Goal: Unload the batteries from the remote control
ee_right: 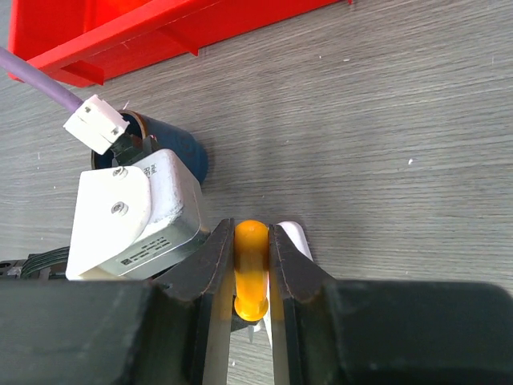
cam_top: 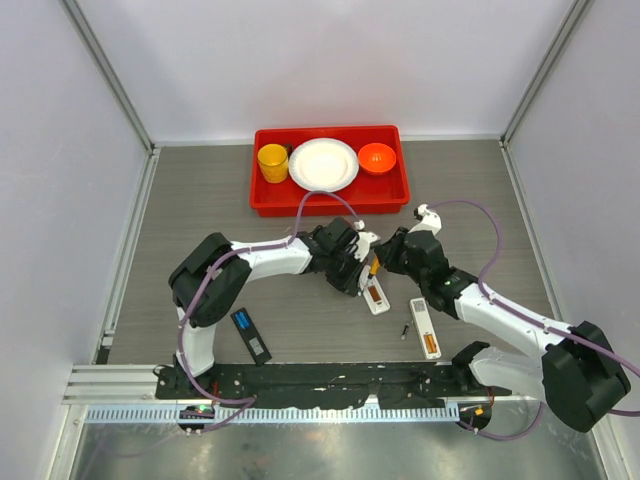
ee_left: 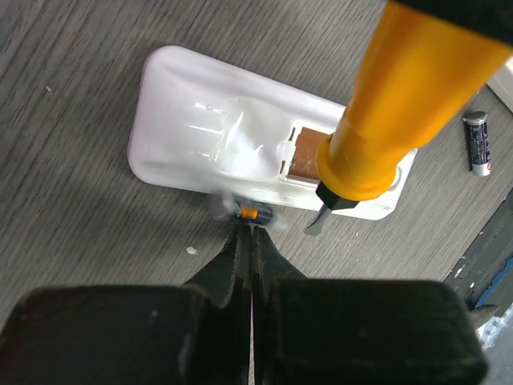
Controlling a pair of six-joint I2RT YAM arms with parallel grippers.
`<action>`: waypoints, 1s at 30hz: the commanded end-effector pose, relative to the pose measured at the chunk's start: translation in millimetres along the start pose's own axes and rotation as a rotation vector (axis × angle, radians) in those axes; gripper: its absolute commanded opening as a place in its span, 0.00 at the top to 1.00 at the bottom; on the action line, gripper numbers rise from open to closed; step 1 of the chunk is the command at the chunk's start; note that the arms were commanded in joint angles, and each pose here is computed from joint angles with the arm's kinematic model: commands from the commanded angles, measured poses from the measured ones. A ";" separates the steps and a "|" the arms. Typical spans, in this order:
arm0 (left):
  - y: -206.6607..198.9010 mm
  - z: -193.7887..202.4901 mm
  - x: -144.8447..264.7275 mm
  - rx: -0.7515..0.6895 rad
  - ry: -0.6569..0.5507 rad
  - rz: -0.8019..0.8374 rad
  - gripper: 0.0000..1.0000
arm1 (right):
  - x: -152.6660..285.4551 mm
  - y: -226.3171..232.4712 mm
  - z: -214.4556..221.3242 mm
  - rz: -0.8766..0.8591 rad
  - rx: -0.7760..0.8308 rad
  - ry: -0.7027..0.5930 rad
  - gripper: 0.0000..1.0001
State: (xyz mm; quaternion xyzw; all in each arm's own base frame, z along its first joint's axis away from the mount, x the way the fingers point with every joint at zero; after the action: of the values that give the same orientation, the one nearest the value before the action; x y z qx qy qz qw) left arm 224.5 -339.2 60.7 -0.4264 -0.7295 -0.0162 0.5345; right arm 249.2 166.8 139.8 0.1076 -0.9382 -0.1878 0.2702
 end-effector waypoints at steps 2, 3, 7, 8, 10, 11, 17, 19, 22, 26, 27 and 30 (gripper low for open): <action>22.4 14.0 -0.1 -0.023 0.043 -0.115 1.00 | 2.7 11.9 -22.1 -0.024 0.016 -0.075 0.99; 22.8 14.1 0.2 -0.026 0.040 -0.117 1.00 | 4.0 11.3 -22.8 -0.020 0.014 -0.078 0.99; 23.1 11.8 5.5 -0.037 0.011 -0.132 1.00 | 9.9 9.4 -27.3 -0.009 0.018 -0.098 0.99; 20.5 8.6 9.3 -0.042 -0.010 -0.130 1.00 | 11.2 8.6 -27.8 -0.008 0.018 -0.105 0.99; 22.5 6.7 13.1 -0.044 -0.045 -0.149 0.98 | 14.8 8.9 -30.3 -0.013 0.015 -0.119 0.99; 21.1 6.9 18.9 -0.049 -0.065 -0.153 0.97 | 15.9 8.2 -29.8 -0.015 0.015 -0.121 0.99; 22.8 -1.4 45.4 -0.050 -0.249 -0.215 0.79 | 22.0 8.7 -29.9 -0.044 -0.002 -0.145 0.99; 18.3 -11.7 62.1 -0.059 -0.348 -0.224 0.66 | 23.7 10.1 -30.8 -0.056 -0.006 -0.150 0.99; 25.0 -12.9 81.2 -0.041 -0.452 -0.301 0.43 | 28.1 9.7 -32.5 -0.058 -0.008 -0.161 0.99; 36.9 -14.1 100.0 0.005 -0.571 -0.403 0.19 | 35.5 6.1 -34.9 -0.051 -0.015 -0.183 0.99; 37.6 -15.1 103.6 0.014 -0.588 -0.409 0.16 | 36.5 5.7 -35.4 -0.050 -0.016 -0.187 0.99; 41.2 -13.8 105.0 0.030 -0.601 -0.417 0.10 | 39.7 3.9 -35.2 -0.048 -0.014 -0.192 0.99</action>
State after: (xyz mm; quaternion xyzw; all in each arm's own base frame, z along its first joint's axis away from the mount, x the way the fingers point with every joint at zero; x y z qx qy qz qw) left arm 238.6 -260.2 117.1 -0.2830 -0.8977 -0.0164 0.3374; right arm 235.1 152.1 177.2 0.1149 -0.9502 -0.2090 0.2006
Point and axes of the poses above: each gripper's point midway between its finger pads, its own x axis back along the fingers, its own y axis along the line the jaws close on, z = x × y, the point moved 5 cm from there along x, back along the fingers, and after that the axes turned 7 degrees about x, right-handed, at the moved point
